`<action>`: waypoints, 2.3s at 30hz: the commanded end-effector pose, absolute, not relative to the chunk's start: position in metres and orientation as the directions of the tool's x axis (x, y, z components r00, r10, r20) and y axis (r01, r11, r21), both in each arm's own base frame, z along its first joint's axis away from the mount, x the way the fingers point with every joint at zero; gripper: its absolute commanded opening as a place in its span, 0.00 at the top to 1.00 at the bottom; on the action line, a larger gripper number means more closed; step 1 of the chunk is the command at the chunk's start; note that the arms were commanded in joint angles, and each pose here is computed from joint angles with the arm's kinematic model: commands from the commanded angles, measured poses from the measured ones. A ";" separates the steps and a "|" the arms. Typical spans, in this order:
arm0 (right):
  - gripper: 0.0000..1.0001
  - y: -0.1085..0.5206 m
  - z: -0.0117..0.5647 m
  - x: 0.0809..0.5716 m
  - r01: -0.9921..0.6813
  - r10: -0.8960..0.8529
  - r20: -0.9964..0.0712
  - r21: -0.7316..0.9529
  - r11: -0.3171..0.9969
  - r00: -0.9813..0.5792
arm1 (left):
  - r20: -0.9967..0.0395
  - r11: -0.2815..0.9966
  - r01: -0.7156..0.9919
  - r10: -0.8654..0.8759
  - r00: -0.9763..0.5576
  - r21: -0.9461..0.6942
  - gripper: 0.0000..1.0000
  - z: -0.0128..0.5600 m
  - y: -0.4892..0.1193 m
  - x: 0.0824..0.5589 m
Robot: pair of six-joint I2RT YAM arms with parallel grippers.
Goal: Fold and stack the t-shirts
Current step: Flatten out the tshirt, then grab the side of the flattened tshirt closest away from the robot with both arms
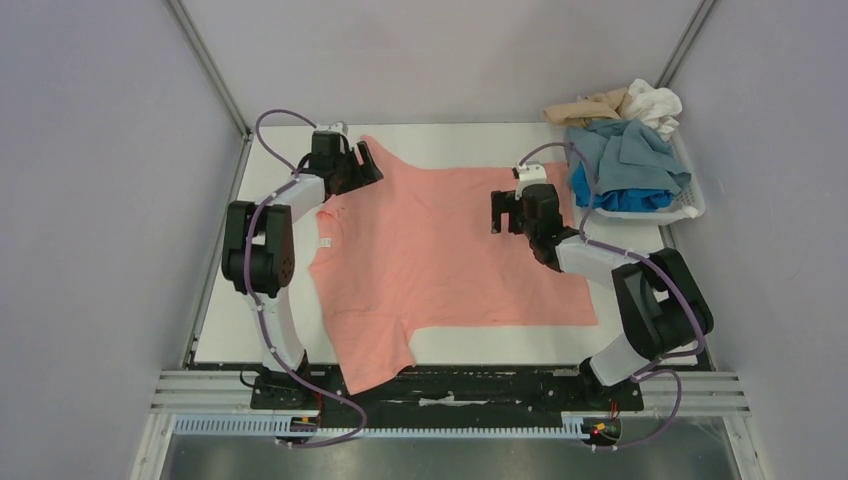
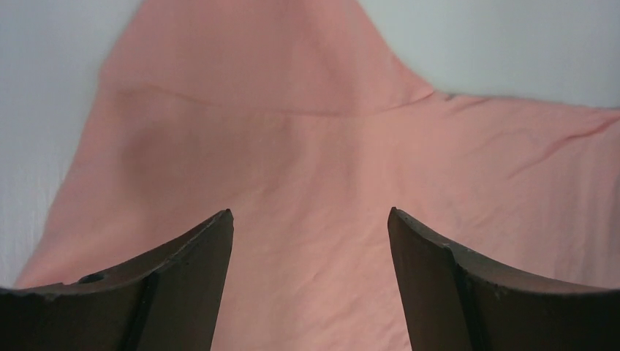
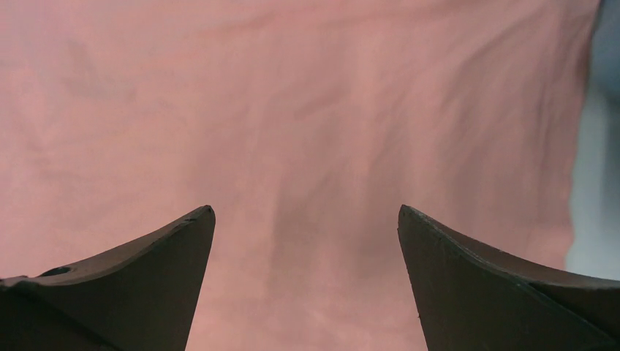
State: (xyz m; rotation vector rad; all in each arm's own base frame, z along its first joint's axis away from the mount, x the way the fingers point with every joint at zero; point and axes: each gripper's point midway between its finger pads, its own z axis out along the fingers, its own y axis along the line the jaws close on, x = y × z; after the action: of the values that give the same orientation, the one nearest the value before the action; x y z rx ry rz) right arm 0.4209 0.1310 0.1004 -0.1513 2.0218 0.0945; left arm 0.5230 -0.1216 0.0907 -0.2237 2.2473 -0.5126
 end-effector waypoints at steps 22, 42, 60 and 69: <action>0.02 0.130 0.015 0.415 -0.012 0.110 -0.771 0.151 0.989 -0.628 | -0.406 0.868 -0.274 -0.446 -0.798 -0.414 0.15 -0.001 -0.096 0.534; 0.02 0.107 0.079 0.334 -0.070 0.117 -0.834 0.183 0.981 -0.539 | -0.603 0.927 -0.216 -0.365 -0.709 -0.307 0.14 0.120 -0.111 0.384; 0.02 0.091 0.065 0.308 -0.030 0.105 -0.814 0.149 0.988 -0.571 | -0.424 0.803 -0.514 -0.596 -0.682 -0.302 0.18 0.050 -0.085 0.150; 0.02 0.087 0.064 0.309 -0.007 0.108 -0.813 0.136 0.991 -0.572 | -0.362 0.819 -0.535 -0.573 -0.736 -0.208 0.26 0.026 -0.087 0.141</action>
State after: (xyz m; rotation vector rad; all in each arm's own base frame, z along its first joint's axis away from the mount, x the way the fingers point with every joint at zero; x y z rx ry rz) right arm 0.3019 0.0886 0.0570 0.0449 2.2005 0.1716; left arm 0.1367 -0.0813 0.0280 -0.7639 2.5953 -0.1154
